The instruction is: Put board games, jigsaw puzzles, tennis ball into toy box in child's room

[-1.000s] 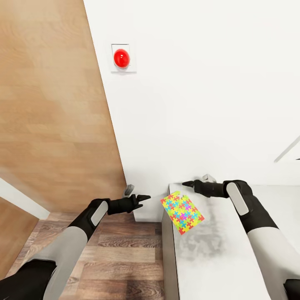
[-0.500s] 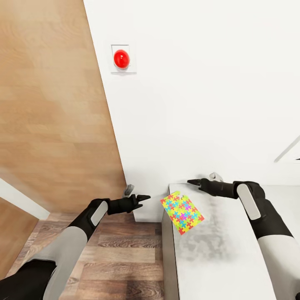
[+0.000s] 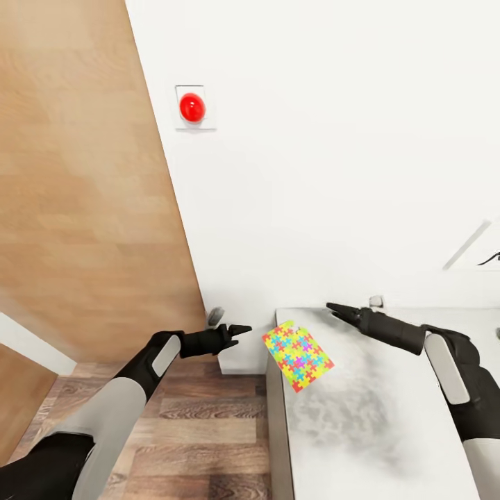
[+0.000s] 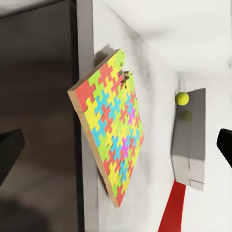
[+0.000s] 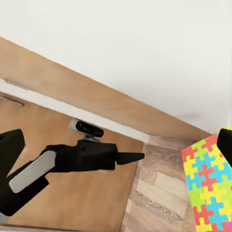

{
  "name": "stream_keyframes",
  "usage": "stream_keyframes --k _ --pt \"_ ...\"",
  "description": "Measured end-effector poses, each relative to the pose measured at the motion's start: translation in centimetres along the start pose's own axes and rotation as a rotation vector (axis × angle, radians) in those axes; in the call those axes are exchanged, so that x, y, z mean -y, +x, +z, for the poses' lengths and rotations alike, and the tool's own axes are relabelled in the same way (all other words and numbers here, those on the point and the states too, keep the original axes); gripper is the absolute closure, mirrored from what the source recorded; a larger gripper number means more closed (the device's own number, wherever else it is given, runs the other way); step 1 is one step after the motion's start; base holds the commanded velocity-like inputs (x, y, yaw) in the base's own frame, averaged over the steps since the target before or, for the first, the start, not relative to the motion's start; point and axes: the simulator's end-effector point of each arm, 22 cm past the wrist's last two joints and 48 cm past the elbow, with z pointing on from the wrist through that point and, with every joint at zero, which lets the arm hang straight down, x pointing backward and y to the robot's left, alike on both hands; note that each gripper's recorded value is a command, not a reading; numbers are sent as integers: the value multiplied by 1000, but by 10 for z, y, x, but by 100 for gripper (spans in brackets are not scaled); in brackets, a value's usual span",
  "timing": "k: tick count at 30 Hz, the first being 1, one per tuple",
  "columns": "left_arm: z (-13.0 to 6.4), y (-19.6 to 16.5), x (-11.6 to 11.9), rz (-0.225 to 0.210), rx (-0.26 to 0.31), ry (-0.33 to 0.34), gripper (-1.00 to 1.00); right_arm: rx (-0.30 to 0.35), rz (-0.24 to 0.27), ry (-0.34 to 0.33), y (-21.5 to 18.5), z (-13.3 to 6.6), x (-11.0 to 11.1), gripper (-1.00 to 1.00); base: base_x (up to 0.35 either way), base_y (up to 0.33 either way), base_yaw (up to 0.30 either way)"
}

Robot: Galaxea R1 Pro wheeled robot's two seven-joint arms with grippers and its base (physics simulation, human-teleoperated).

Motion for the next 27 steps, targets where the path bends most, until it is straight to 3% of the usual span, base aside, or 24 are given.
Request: stream_keyframes --k 7,12,18,27 --pt "-1 -2 7 9 4 6 -100 68 -57 -148 14 -29 -34 -100 0 0 -92" --pt "-1 -3 12 15 8 11 -100 122 -103 -268 35 -62 -60 -100 0 0 -91" --pt "-1 -4 18 22 12 18 -100 175 -167 -315 39 -88 -76 -100 0 0 -90" --pt "-2 -6 29 32 19 34 -100 199 -231 -344 36 -100 -94 -100 0 0 -89"
